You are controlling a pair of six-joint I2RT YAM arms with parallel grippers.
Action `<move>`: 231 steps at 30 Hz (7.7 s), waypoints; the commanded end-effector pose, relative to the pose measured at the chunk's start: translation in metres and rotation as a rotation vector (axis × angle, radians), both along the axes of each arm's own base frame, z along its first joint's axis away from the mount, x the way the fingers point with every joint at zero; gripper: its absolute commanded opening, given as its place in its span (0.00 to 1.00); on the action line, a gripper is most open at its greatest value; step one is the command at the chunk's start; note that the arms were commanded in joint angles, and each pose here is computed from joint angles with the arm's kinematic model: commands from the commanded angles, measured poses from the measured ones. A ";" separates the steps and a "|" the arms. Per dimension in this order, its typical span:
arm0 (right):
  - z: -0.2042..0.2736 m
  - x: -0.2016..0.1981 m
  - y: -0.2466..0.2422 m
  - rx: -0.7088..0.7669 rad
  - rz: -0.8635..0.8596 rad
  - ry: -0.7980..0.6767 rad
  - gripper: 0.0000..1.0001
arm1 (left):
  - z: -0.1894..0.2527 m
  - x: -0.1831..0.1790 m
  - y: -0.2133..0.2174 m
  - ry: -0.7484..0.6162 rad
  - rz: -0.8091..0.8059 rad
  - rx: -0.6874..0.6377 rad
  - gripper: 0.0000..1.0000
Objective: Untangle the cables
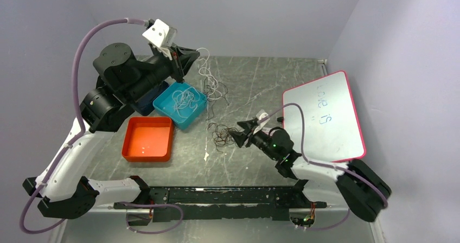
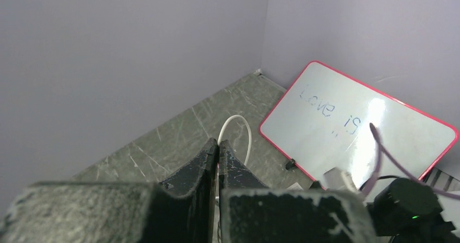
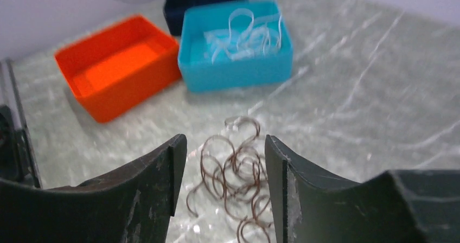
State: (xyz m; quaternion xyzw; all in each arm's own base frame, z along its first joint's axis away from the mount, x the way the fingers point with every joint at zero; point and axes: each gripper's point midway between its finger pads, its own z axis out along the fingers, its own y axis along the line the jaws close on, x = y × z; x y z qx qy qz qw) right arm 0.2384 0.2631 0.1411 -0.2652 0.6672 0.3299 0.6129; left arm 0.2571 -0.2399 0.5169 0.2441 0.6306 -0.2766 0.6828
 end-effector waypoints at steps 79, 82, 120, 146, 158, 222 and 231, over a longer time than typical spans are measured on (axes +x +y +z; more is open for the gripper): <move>0.129 0.069 0.082 0.555 -0.126 0.000 0.39 | -0.001 0.019 0.001 0.020 0.091 -0.089 0.07; 0.106 0.071 0.075 0.512 -0.173 0.047 0.22 | 0.000 0.019 0.000 0.020 0.085 -0.082 0.07; -0.071 -0.020 -0.060 0.107 -0.412 0.438 0.00 | 0.085 0.144 0.108 -0.190 0.488 0.028 0.07; 0.082 -0.013 -0.071 0.025 -0.339 0.089 0.68 | 0.014 0.104 0.068 -0.050 0.193 0.045 0.07; 0.208 -0.006 -0.013 0.116 -0.100 -0.377 0.67 | -0.036 0.076 0.048 0.058 0.021 0.086 0.07; 0.097 -0.013 -0.018 0.134 -0.143 0.052 0.80 | -0.401 0.164 0.124 0.818 0.455 0.386 0.07; 0.094 -0.015 -0.021 0.127 -0.147 0.055 0.80 | -0.449 0.164 0.114 0.938 0.428 0.378 0.07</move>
